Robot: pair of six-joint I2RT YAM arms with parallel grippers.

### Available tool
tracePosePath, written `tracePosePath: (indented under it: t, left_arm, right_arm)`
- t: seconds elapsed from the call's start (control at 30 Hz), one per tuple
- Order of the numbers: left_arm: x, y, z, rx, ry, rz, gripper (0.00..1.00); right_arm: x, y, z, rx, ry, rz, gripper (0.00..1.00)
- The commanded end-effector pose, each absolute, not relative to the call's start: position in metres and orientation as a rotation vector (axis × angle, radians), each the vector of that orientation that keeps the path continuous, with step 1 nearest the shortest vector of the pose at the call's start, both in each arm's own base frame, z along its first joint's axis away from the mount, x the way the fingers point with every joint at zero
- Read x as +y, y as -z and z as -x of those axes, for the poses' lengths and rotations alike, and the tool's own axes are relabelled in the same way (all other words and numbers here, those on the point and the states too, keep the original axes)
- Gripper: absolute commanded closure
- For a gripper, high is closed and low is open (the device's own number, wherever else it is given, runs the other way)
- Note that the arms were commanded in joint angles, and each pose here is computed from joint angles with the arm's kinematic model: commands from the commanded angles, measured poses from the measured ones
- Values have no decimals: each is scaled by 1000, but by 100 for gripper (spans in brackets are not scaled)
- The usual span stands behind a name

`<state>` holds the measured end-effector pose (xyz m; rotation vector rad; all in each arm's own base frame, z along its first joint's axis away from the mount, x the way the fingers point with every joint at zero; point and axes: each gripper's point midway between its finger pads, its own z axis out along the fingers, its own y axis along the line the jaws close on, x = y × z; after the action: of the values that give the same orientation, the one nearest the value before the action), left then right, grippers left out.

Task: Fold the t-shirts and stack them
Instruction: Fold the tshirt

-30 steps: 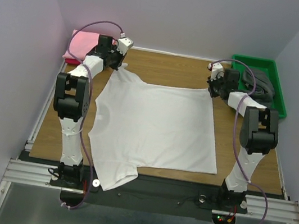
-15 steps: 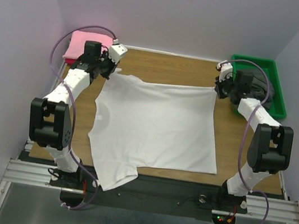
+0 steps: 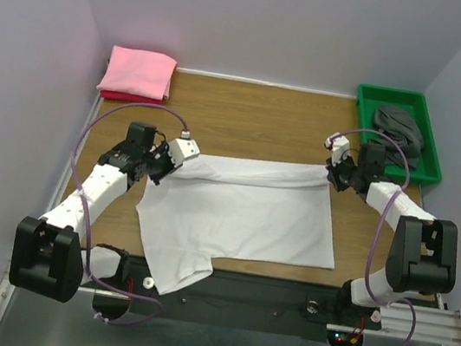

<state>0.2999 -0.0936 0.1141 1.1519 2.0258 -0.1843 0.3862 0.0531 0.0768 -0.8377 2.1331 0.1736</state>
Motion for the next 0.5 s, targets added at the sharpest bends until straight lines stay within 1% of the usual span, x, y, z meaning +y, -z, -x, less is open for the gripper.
tracePosePath:
  t: [0.0,0.03,0.07,0.1,0.13,0.17,0.2,0.3,0.37,0.47]
  left_arm:
    - [-95,-94,-272,2024,188,-1340,97]
    - [-92,-90,-268,2040,182,-1370,89]
    - [-88,-90,-266,2056,172,-1377,78]
    - [-83,-90,-261,2071,166,-1392,62]
    - [-83,-96,-260,2054,173,-1391,51]
    - [-78,-106,-261,2038,160,-1366,40]
    - [-77,-110,-260,2035,167,-1355,38]
    - [-83,-123,-263,2008,201,-1332,38]
    - [-86,-121,-269,2022,228,-1312,38]
    - [-98,-124,-277,2033,322,-1273,38]
  right_arm:
    - [44,-80,-386,2109,-115,895,91]
    - [42,-78,-385,2128,-109,906,83]
    - [39,-79,-381,2148,-107,930,65]
    - [40,-79,-378,2154,-115,942,55]
    - [35,-86,-378,2146,-122,929,44]
    - [32,-88,-374,2162,-134,923,35]
    - [32,-92,-373,2162,-140,922,34]
    - [41,-111,-376,2142,-203,923,34]
    - [50,-110,-373,2151,-282,924,34]
    - [59,-111,-382,2171,-374,896,40]
